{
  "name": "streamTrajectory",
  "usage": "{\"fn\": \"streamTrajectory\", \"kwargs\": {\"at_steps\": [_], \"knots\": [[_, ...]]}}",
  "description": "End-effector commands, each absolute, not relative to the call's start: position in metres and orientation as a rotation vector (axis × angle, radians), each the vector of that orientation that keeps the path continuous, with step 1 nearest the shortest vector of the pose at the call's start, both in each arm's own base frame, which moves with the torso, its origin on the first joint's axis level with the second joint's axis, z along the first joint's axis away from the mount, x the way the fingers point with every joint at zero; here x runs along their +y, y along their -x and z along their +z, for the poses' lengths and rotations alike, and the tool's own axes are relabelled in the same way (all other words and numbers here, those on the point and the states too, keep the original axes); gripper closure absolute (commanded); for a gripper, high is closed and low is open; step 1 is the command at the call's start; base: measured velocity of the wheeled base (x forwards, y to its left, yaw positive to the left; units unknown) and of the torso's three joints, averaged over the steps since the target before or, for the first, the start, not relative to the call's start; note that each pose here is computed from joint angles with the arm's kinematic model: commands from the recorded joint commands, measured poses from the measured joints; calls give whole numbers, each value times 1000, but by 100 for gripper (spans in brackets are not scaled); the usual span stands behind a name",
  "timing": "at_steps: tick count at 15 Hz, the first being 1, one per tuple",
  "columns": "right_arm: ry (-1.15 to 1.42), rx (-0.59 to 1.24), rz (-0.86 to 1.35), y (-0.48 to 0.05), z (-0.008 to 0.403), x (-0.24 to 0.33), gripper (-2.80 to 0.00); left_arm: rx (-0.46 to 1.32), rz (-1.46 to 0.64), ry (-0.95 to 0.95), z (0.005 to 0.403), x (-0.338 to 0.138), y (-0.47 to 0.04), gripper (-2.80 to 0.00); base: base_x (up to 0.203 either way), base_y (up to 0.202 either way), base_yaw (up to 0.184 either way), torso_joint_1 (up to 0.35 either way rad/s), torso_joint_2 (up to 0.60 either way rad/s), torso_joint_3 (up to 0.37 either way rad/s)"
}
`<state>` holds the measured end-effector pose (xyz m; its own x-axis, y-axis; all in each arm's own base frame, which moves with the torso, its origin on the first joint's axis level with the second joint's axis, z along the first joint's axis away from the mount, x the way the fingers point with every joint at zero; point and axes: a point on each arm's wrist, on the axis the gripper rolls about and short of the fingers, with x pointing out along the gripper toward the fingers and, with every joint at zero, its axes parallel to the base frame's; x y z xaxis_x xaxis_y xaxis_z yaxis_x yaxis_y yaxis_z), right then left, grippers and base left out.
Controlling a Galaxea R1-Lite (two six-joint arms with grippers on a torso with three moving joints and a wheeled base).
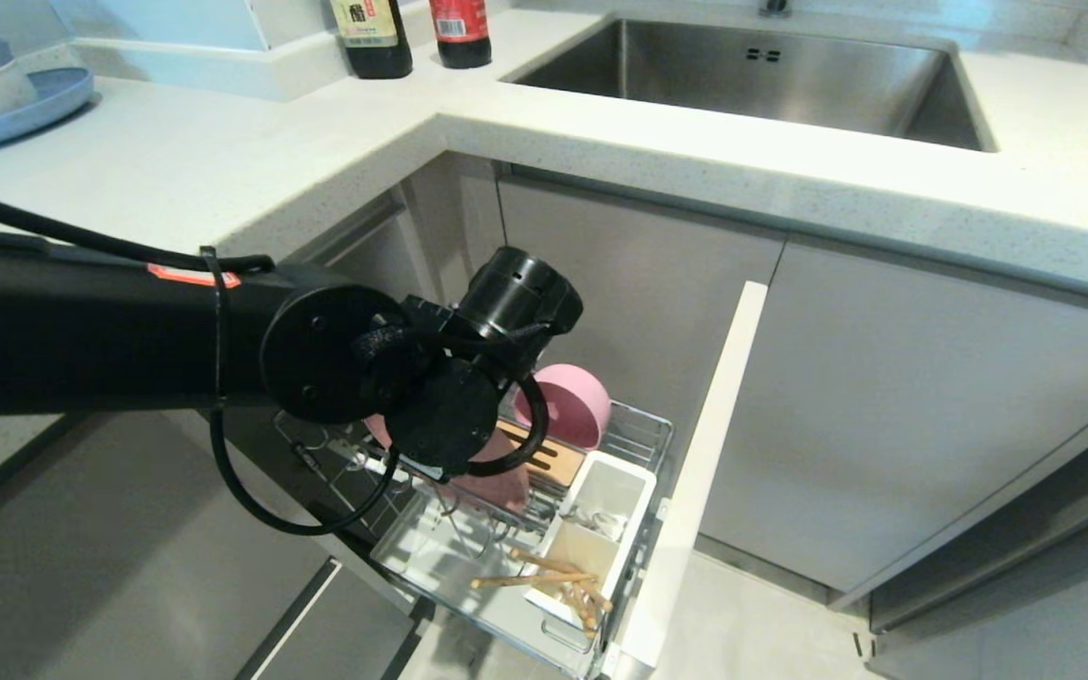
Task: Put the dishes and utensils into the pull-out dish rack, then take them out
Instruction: Take the plate out of the cupboard
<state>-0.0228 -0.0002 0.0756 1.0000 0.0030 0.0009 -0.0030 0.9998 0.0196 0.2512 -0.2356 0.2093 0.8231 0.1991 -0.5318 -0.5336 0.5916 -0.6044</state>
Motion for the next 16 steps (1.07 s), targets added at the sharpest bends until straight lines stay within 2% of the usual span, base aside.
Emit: {"fn": "streamTrajectory", "kwargs": {"at_steps": [1,9,16], "knots": [[-20,0,3,23,75,0,0,413,415,868,223,-236,-243,0,0,0,0,0,0,0],[-20,0,3,23,75,0,0,284,306,865,265,-241,-194,0,0,0,0,0,0,0],[-20,0,3,23,75,0,0,224,57,748,327,-244,-125,0,0,0,0,0,0,0]]}}
